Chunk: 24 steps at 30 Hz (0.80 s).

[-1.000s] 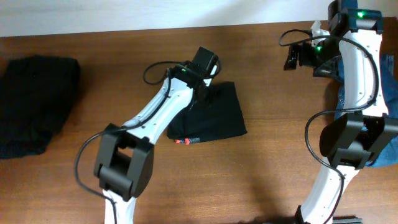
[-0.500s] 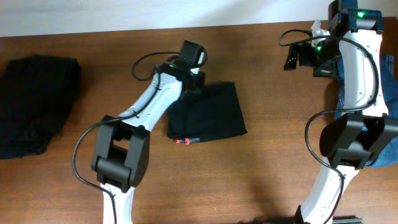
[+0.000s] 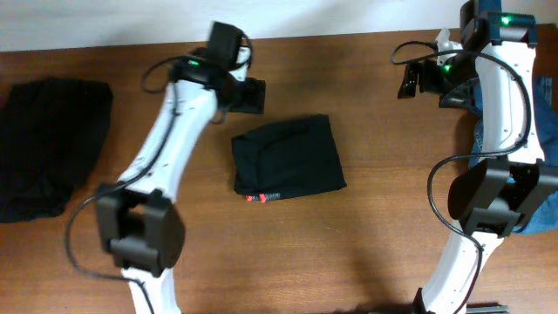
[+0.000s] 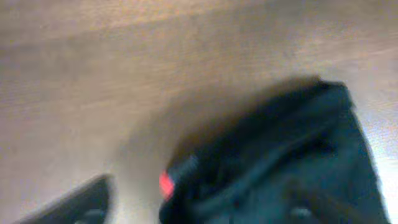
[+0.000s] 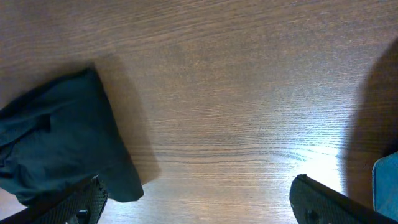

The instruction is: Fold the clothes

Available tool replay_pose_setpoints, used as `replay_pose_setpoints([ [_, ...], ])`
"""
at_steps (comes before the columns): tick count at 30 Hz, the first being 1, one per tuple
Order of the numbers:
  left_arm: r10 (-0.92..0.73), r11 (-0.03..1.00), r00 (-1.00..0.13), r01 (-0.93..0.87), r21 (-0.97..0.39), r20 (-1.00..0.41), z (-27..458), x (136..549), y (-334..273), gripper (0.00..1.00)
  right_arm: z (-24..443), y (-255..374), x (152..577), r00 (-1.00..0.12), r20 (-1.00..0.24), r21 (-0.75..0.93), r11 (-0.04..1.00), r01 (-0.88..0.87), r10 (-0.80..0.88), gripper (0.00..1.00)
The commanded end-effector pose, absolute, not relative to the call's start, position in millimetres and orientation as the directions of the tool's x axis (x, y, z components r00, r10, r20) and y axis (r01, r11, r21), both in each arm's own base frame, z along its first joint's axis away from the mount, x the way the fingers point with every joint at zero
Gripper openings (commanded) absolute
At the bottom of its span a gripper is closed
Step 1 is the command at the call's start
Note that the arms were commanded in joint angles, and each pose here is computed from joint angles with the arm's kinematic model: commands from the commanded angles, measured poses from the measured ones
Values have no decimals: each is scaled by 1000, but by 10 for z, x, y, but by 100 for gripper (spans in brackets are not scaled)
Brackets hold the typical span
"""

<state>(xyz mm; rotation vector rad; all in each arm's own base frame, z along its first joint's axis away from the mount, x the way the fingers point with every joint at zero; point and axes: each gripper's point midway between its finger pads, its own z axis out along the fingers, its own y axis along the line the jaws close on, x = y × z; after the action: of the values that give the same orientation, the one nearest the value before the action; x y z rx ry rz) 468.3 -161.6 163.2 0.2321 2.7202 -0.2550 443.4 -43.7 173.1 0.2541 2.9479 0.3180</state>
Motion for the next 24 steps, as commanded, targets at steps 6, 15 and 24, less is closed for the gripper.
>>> replay_pose_setpoints([
  [6, 142, 926, -965, 208, -315, -222, 1416, 4282, -1447, 99, 1886, -454, 4437, -964, -186, 219, 964, 149, 191, 99],
  [15, 266, 831, -928, 359, -425, -262, 916, 4173, -1685, 99, 1886, -454, 4437, -964, -186, 219, 964, 149, 191, 99],
  [24, 268, 848, -906, 384, -366, -329, 649, 4298, -1652, 99, 1886, -454, 4437, -964, -186, 219, 964, 149, 191, 99],
])
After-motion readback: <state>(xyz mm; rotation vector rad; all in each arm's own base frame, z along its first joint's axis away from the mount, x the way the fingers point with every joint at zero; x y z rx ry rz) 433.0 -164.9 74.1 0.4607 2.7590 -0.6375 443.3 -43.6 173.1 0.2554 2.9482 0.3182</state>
